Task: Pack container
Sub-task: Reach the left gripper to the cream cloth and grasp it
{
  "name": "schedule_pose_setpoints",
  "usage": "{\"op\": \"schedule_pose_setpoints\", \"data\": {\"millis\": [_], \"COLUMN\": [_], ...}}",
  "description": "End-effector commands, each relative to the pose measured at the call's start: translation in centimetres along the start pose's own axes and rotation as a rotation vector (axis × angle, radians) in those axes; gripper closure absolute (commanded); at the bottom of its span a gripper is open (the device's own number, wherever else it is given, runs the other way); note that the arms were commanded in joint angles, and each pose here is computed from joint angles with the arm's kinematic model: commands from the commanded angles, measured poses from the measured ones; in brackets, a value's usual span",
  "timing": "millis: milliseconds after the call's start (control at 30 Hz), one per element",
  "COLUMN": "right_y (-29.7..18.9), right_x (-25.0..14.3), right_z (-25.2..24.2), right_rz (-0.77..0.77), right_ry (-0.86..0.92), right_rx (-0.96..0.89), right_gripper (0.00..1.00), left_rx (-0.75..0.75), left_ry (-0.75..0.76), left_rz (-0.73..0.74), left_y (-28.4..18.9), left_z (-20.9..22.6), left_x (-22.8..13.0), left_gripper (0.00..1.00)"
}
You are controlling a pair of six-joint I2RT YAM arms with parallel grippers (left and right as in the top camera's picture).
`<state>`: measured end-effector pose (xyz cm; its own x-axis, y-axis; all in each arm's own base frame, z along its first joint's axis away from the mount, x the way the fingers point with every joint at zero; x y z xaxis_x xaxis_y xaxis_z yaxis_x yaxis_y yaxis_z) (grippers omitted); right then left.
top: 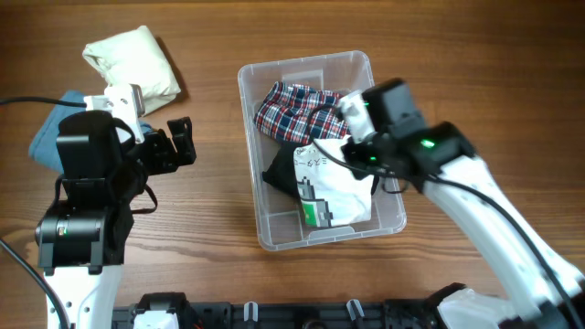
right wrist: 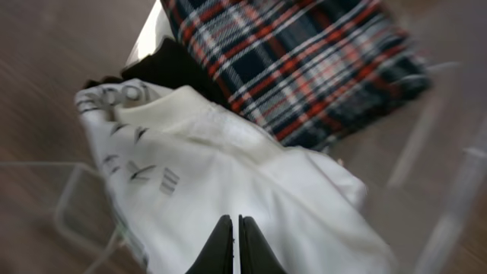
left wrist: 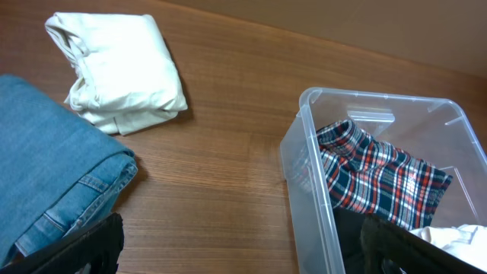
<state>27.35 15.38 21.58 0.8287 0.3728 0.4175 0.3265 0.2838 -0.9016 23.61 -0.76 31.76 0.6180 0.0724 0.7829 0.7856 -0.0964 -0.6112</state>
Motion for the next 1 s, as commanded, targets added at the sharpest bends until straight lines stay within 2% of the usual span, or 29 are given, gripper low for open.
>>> {"op": "schedule_pose_setpoints", "data": {"millis": [0,67,167,233,400,533,567,600,633,733,800,900,967], "right_y": [8.2,12.1,15.1,15.3,12.5,3.2,0.6,-1.6,-4.5,-7.5,-8.1,-7.7,-7.8], "right_x": [-1.4,-4.0,-7.5,-7.7,-3.4,2.3,3.2,3.7,3.9,3.4,2.4,2.0,2.1], "right_z": [-0.3,-0.4,-0.3,-0.3,-0.3,0.1,0.4,0.7,0.9,0.4,-0.2,-0.6,-1.4], "right_rz": [0.186,0.375,0.599,0.608,0.406,0.08,-0.001,-0.071,-0.162,-0.232,-0.202,-0.179,-0.194], "right_ry": [-0.004,0.046,0.093,0.105,0.127,0.11,0.102,0.096,0.087,0.104,0.124,0.137,0.17], "right_rx": [0.024,0.049,0.09,0.085,0.03,-0.018,-0.008,0.001,0.009,0.005,-0.009,-0.036,-0.114], "right_gripper": [0.96,0.96,0.96,0.96,0.96,0.9,0.77,0.26,0.0,0.0,0.0,0.0,0.0], "left_rx": [-0.003,-0.003,-0.003,-0.003,-0.003,-0.003,-0.003,-0.003,-0.003,-0.004,-0.002,0.053,0.061], "left_ry": [0.003,0.003,0.003,0.003,0.003,0.003,0.003,0.003,0.003,0.002,-0.004,-0.143,-0.269], "left_rz": [-0.025,-0.025,-0.026,-0.026,-0.026,-0.025,-0.025,-0.024,-0.022,-0.021,-0.014,-0.017,-0.035], "left_y": [-0.5,-0.5,-0.5,-0.5,-0.5,-0.5,-0.5,-0.5,-0.5,-0.5,0.1,3.1,5.3], "left_z": [-0.2,-0.2,-0.2,-0.2,-0.2,-0.2,-0.2,-0.2,-0.2,-0.2,-0.1,1.9,5.3], "left_x": [0.7,0.7,0.7,0.7,0.7,0.7,0.7,0.7,0.6,0.6,0.8,2.1,4.8], "left_gripper": [0.0,0.0,0.0,0.0,0.0,0.0,0.0,0.0,0.0,0.0,0.0,0.0,0.0]}}
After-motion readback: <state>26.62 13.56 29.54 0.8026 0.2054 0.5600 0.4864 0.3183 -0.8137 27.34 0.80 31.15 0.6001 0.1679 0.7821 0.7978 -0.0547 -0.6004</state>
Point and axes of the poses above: each gripper's point midway between its finger pads, its own y axis out along the fingers, its own z axis along the line the jaws close on, x = y × z, the point moved 8 cm from there along -y, back along the fingers, and after that the axes turned 8 degrees about y, right-handed, at the moved point
